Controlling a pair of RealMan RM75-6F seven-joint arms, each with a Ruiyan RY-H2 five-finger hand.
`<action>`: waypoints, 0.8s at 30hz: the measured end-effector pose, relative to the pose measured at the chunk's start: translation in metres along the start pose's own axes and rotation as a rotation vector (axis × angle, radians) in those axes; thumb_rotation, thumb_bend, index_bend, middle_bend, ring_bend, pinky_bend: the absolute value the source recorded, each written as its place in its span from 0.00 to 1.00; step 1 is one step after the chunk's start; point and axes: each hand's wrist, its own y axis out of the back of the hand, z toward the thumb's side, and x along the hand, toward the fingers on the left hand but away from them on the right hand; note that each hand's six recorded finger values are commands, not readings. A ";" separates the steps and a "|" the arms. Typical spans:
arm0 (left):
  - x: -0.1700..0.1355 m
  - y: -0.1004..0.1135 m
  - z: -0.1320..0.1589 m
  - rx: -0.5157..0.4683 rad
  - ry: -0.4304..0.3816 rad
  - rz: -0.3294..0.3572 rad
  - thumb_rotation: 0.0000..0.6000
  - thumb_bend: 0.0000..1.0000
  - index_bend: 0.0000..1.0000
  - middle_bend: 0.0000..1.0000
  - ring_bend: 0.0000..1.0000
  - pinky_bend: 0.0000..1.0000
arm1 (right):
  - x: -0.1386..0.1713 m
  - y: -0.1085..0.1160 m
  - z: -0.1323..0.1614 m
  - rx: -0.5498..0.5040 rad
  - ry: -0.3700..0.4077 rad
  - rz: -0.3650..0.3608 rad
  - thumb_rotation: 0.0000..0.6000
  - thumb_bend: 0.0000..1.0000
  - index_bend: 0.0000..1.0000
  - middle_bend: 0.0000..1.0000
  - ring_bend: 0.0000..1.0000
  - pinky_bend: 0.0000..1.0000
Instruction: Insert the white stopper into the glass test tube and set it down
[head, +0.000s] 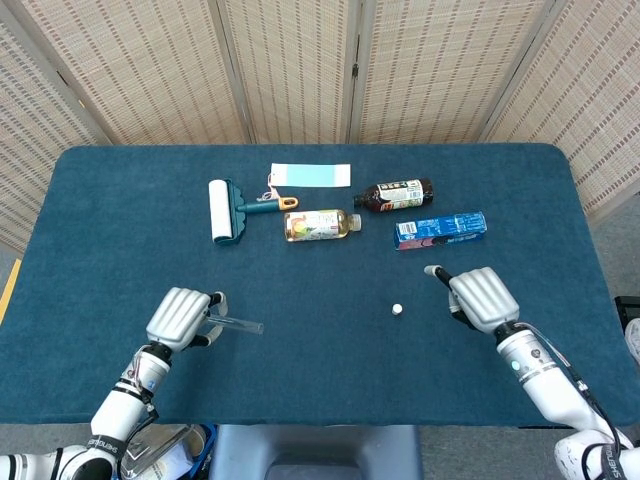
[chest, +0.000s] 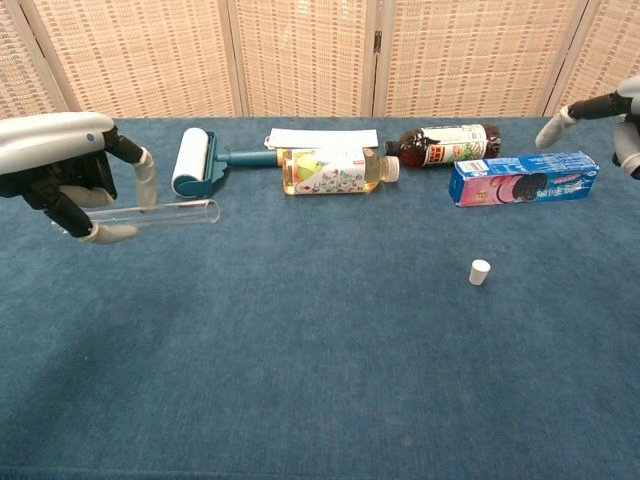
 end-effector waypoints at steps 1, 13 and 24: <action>0.000 0.000 0.000 0.000 -0.001 -0.001 1.00 0.35 0.63 1.00 1.00 1.00 | 0.000 0.002 -0.001 -0.009 -0.002 -0.013 1.00 0.34 0.19 0.16 0.11 0.17; -0.003 0.000 0.002 0.000 -0.001 -0.002 1.00 0.35 0.63 1.00 1.00 1.00 | -0.011 -0.010 0.003 -0.075 0.053 -0.064 1.00 0.03 0.11 0.00 0.00 0.00; -0.004 -0.001 0.003 0.004 -0.002 -0.008 1.00 0.35 0.63 1.00 1.00 1.00 | -0.015 -0.021 0.004 -0.070 0.063 0.000 1.00 0.00 0.00 0.00 0.00 0.00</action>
